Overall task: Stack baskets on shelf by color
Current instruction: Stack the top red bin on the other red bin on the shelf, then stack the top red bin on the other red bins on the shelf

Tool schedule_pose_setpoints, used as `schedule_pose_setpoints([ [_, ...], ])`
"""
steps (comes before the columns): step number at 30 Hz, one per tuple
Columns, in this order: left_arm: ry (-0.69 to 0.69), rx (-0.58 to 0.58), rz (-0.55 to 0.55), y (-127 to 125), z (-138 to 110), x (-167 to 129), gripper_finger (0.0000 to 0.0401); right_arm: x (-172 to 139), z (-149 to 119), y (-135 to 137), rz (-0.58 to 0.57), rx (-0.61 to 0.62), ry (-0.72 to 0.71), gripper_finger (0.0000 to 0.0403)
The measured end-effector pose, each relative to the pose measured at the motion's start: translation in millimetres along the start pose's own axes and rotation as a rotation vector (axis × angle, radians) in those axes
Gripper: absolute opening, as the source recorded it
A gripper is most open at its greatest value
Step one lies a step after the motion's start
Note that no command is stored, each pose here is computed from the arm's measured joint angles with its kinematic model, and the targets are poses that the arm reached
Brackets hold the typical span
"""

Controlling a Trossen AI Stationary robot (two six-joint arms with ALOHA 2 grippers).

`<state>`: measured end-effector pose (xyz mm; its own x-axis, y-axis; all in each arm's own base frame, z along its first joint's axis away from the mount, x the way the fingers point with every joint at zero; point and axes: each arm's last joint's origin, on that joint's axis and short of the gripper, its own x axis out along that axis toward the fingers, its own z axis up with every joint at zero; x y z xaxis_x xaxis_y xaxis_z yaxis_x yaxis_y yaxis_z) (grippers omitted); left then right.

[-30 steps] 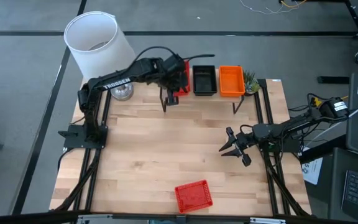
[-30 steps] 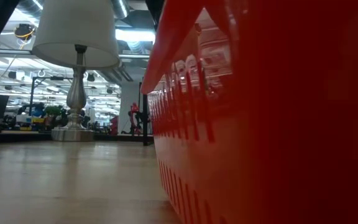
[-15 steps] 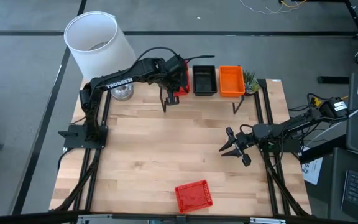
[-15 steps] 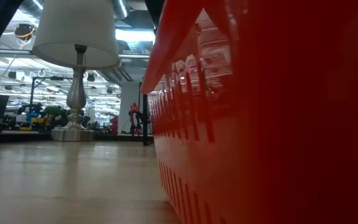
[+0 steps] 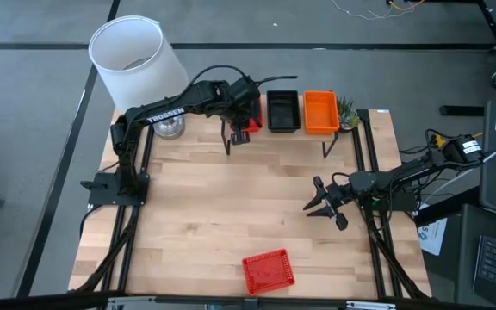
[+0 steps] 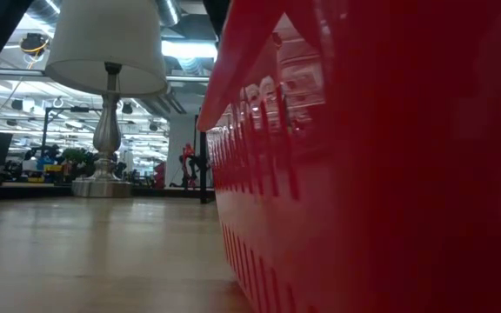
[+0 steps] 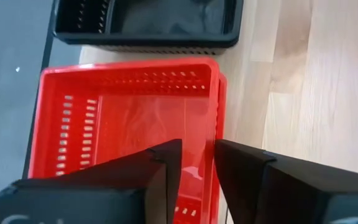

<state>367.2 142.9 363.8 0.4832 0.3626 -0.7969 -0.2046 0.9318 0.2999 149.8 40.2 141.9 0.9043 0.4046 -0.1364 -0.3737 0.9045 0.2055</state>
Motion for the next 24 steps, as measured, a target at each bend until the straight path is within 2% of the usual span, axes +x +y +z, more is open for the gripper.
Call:
schedule_pose_setpoints([
  [4, -0.045, 0.011, 0.001, -4, 6, -9, 0.0090, 0, -2, 0, -0.004, 0.010, 0.023, 0.0106],
  [9, -0.151, 0.021, -0.024, -20, 24, -50, 0.0090, 0, -4, -1, -0.007, 0.032, 0.036, 0.0106],
  [11, -0.186, 0.015, -0.091, -34, 29, -64, 0.0090, 0, -4, -1, -0.007, 0.032, 0.036, 0.0106],
  [14, -0.210, 0.055, -0.325, -65, 31, -83, 0.0089, 0, -4, -1, -0.007, 0.033, 0.036, 0.0106],
  [16, -0.211, 0.128, -0.492, -92, 30, -94, 0.0087, 0, -4, -1, -0.006, 0.033, 0.036, 0.0106],
  [18, -0.195, 0.223, -0.590, -120, 27, -104, 0.0086, 0, -3, -1, -0.007, 0.033, 0.035, 0.0106],
  [20, -0.197, 0.348, -0.625, -149, 23, -109, 0.0086, 0, -3, -1, -0.007, 0.033, 0.035, 0.0106],
  [24, -0.187, 0.668, -0.593, -210, 5, -106, 0.0086, 0, -3, -1, -0.007, 0.032, 0.034, 0.0106],
])
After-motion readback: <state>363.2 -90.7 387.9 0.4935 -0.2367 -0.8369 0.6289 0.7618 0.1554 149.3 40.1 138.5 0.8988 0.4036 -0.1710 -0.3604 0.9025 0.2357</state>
